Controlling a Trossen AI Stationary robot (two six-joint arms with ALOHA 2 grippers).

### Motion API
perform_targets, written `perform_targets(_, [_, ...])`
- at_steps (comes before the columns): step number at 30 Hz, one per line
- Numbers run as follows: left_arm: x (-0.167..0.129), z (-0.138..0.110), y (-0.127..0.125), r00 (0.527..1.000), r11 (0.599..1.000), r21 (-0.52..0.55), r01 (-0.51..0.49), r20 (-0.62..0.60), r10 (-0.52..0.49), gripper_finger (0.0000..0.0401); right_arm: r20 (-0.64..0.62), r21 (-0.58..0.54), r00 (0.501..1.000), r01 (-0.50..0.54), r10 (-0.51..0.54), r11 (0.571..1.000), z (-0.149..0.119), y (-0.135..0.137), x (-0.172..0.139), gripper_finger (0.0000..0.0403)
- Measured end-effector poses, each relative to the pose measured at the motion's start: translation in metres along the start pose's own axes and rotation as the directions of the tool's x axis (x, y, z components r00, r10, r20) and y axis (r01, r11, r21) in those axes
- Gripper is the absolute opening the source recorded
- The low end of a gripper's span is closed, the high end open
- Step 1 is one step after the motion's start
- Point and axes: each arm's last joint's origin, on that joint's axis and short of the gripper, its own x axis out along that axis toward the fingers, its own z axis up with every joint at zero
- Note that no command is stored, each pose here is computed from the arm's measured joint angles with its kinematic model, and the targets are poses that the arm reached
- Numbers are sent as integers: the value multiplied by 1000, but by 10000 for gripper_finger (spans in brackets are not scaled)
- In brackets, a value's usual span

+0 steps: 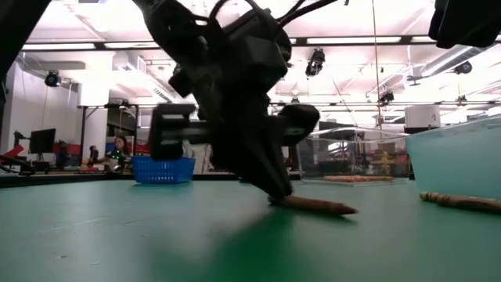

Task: Sort crayons
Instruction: Put the brown crayon into the blue bin

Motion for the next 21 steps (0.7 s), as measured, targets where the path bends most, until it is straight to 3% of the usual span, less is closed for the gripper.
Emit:
perform_targets(5, [-24, 9, -5, 999, 996, -80, -38, -27, 36, 2, 10, 10, 1000, 5, -5, 1000, 0, 0, 0, 52])
perform_targets(10, [-60, 14, -18, 973, 964, -200, -177, -186, 140, 1, 12, 9, 1000, 9, -9, 1000, 0, 0, 0, 52])
perform_targets(13, [-89, 16, -30, 929, 921, -241, -305, -288, 232, 1, 28, -22, 999, 21, -21, 1000, 0, -1, 1, 52])
perform_targets(17, [-128, 6, -50, 838, 833, -274, -480, -423, 344, 1, 44, -52, 999, 31, -29, 998, 0, -1, 1, 52])
perform_targets(19, [-143, 2, -60, 825, 805, -287, -519, -415, 384, 1, 52, -61, 998, 37, -34, 997, 1, -1, 1, 52])
perform_targets(21, [-151, -2, -70, 852, 812, -298, -501, -333, 404, 0, 53, -72, 998, 38, -35, 997, 1, -1, 1, 52])
